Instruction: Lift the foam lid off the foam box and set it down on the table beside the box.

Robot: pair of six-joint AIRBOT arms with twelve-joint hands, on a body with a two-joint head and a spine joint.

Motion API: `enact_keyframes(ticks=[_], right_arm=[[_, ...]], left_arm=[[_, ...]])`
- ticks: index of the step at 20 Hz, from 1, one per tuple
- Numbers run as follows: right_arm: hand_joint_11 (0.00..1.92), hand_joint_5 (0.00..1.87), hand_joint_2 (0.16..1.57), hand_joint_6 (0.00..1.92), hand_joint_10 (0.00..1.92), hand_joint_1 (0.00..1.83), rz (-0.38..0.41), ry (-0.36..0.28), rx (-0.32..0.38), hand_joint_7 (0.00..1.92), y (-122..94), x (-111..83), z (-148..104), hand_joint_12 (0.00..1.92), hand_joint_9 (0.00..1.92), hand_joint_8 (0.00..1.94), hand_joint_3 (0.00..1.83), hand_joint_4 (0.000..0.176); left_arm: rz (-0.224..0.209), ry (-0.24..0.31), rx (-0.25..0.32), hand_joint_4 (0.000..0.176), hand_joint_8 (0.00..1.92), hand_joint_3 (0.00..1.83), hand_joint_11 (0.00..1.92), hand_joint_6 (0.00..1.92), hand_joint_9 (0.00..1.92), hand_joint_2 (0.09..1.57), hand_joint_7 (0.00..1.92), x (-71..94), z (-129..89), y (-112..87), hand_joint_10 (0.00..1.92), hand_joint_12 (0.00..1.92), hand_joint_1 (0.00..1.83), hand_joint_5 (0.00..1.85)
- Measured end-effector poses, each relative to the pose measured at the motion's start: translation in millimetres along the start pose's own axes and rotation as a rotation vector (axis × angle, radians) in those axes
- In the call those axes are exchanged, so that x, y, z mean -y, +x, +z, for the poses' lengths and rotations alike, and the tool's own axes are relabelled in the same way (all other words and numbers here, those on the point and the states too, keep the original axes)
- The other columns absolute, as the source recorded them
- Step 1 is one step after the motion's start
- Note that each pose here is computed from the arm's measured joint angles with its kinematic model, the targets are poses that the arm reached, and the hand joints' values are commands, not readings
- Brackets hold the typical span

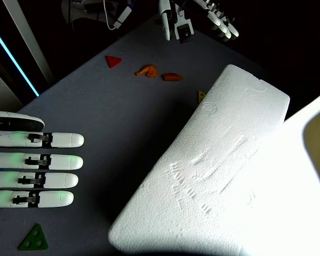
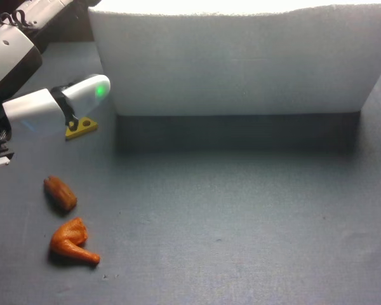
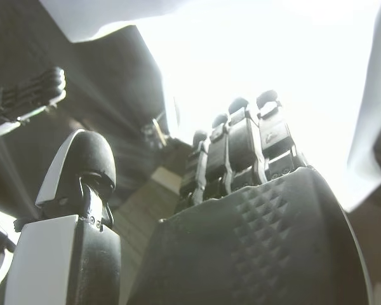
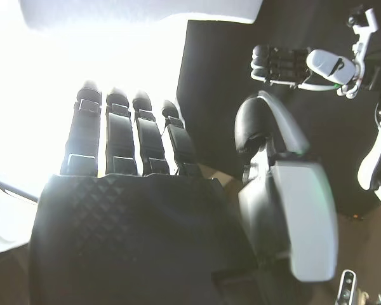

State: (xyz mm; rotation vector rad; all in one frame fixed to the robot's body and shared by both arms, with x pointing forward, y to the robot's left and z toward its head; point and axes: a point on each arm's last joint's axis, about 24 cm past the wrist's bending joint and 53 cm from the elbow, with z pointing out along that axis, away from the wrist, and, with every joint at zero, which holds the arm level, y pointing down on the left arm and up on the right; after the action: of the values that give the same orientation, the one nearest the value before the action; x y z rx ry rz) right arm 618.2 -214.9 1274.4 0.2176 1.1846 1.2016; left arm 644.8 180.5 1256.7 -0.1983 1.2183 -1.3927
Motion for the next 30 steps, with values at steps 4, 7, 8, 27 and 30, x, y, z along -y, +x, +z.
enact_keyframes(ticks=[4, 7, 8, 27, 30], right_arm=[[0.00, 0.00, 1.42, 0.00, 0.00, 0.56, 0.001, 0.011, -0.013, 0.00, 4.5, 4.6, 1.2, 1.45, 0.00, 0.00, 0.01, 0.000], [0.00, 0.00, 1.44, 0.00, 0.00, 0.69, 0.002, 0.013, -0.011, 0.00, 4.5, 5.1, 1.2, 1.13, 0.00, 0.00, 0.00, 0.000], [0.00, 0.00, 1.47, 0.00, 0.00, 0.67, 0.001, 0.017, -0.007, 0.00, 3.5, 6.0, 1.2, 0.86, 0.00, 0.00, 0.00, 0.000], [0.00, 0.00, 1.12, 0.00, 0.00, 0.65, -0.018, 0.123, 0.231, 0.00, -46.5, 46.1, 14.4, 1.92, 0.00, 0.00, 0.00, 0.043], [0.00, 0.00, 1.11, 0.00, 0.14, 0.68, -0.015, 0.153, 0.257, 0.00, -55.3, 56.4, 19.0, 1.89, 0.00, 0.00, 0.01, 0.048]], left_arm=[[-0.006, -0.026, -0.028, 0.047, 0.00, 0.01, 0.00, 0.00, 0.00, 1.34, 0.00, -8.6, 2.7, 7.5, 0.00, 0.00, 0.23, 0.01], [-0.011, -0.027, -0.026, 0.023, 0.00, 0.01, 0.00, 0.00, 0.00, 1.35, 0.00, -8.8, 2.7, 7.0, 0.00, 0.00, 0.35, 0.00], [-0.012, -0.030, -0.019, 0.030, 0.00, 0.00, 0.00, 0.00, 0.00, 1.33, 0.00, -9.5, 2.7, 5.5, 0.00, 0.00, 0.40, 0.00], [-0.082, -0.129, 0.196, 0.013, 0.00, 0.00, 0.00, 0.00, 0.00, 1.08, 0.00, -57.8, 19.0, -31.5, 0.00, 0.00, 0.69, 0.00], [-0.076, -0.159, 0.217, 0.032, 0.00, 0.00, 0.00, 0.00, 0.00, 1.05, 0.00, -66.4, 20.5, -39.3, 0.00, 0.00, 0.66, 0.00]])
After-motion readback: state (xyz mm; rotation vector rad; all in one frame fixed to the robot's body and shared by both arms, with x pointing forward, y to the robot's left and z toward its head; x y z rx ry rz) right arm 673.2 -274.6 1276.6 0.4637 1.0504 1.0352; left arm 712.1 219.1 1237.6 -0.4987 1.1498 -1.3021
